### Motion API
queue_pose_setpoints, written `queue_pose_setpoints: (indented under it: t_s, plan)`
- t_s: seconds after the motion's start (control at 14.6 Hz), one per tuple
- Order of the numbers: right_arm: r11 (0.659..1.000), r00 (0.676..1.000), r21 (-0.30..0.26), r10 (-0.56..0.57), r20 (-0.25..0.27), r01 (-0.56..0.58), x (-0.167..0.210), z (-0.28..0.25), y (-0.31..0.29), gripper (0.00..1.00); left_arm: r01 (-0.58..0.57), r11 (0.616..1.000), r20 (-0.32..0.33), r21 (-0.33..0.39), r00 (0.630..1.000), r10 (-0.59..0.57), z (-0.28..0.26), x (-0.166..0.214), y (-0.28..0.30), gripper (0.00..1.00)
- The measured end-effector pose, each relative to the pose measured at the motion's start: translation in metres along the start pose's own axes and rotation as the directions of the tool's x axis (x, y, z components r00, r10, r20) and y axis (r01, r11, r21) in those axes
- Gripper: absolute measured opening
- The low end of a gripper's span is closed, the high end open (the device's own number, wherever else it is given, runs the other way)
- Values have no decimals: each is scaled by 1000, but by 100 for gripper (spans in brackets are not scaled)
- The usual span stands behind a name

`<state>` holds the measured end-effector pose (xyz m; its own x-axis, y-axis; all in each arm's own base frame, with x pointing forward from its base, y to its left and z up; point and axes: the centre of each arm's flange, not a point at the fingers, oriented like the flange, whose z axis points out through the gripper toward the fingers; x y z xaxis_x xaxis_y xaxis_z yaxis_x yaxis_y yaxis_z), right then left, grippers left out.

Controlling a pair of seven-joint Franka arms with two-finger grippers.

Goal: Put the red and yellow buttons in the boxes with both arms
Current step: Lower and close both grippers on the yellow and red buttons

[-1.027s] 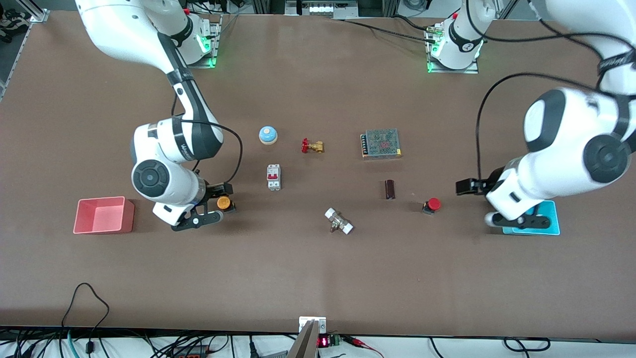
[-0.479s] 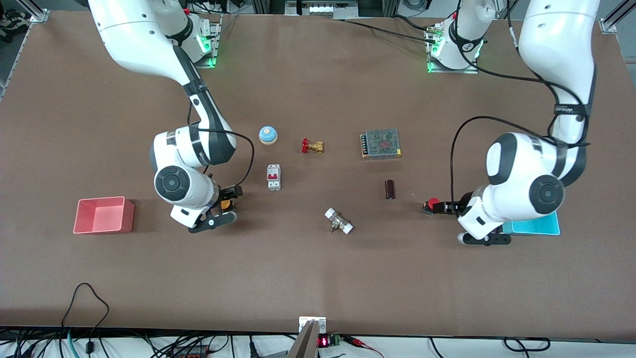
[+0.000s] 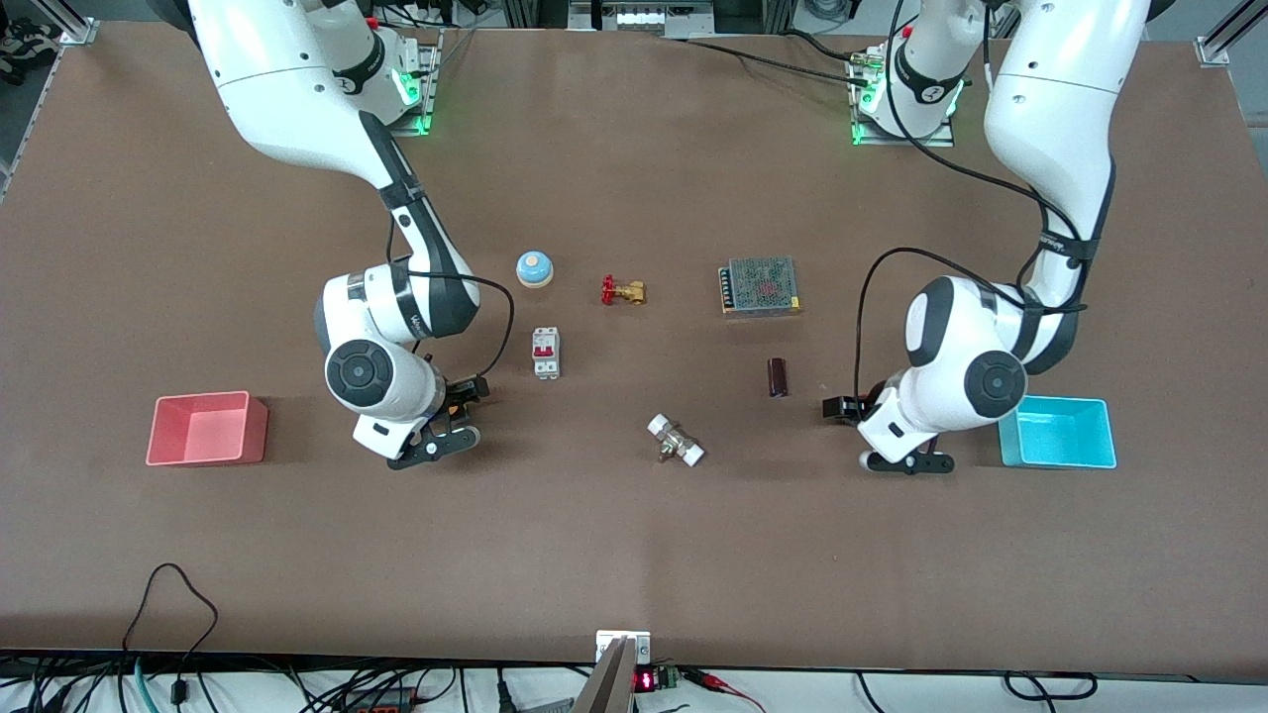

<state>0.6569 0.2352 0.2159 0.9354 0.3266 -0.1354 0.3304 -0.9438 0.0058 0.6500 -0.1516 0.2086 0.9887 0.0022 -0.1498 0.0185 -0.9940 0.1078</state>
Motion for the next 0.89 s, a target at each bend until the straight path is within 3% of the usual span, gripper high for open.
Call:
queue_pose_setpoints:
  t_s: [0.07, 0.21, 0.27, 0.41, 0.55, 0.68, 0.82, 0.89]
  plan:
    - [1000, 1000, 0, -2, 0, 2, 0, 1, 2, 96, 1, 1000, 8, 2, 1000, -1, 4, -3, 0, 98]
    - [1000, 1000, 0, -4, -1, 4, 0, 1, 2, 82, 4, 1000, 15, 5, 1000, -4, 5, -7, -2, 93]
    - [1000, 1000, 0, -4, -2, 4, 0, 1, 2, 82, 6, 1000, 18, 6, 1000, -6, 2, -8, -3, 91]
    - [1000, 1000, 0, -4, -3, 4, 0, 1, 2, 65, 9, 1000, 16, 7, 1000, -9, -7, -9, -5, 74]
    - [1000, 1000, 0, -4, -2, 4, 1, 1, 2, 64, 17, 1000, 11, 7, 1000, -17, -13, -10, -5, 69]
    - [1000, 1000, -1, -4, -2, 4, 1, 2, 2, 63, 23, 1000, 11, 7, 1000, -23, -15, -11, -5, 50]
    - [1000, 1000, -1, -5, -2, 5, 1, 2, 2, 60, 26, 1000, 11, 7, 1000, -26, -15, -11, -5, 46]
    - [1000, 1000, 0, -5, -3, 5, 1, 2, 2, 54, 26, 1000, 12, 7, 1000, -26, -15, -11, -5, 41]
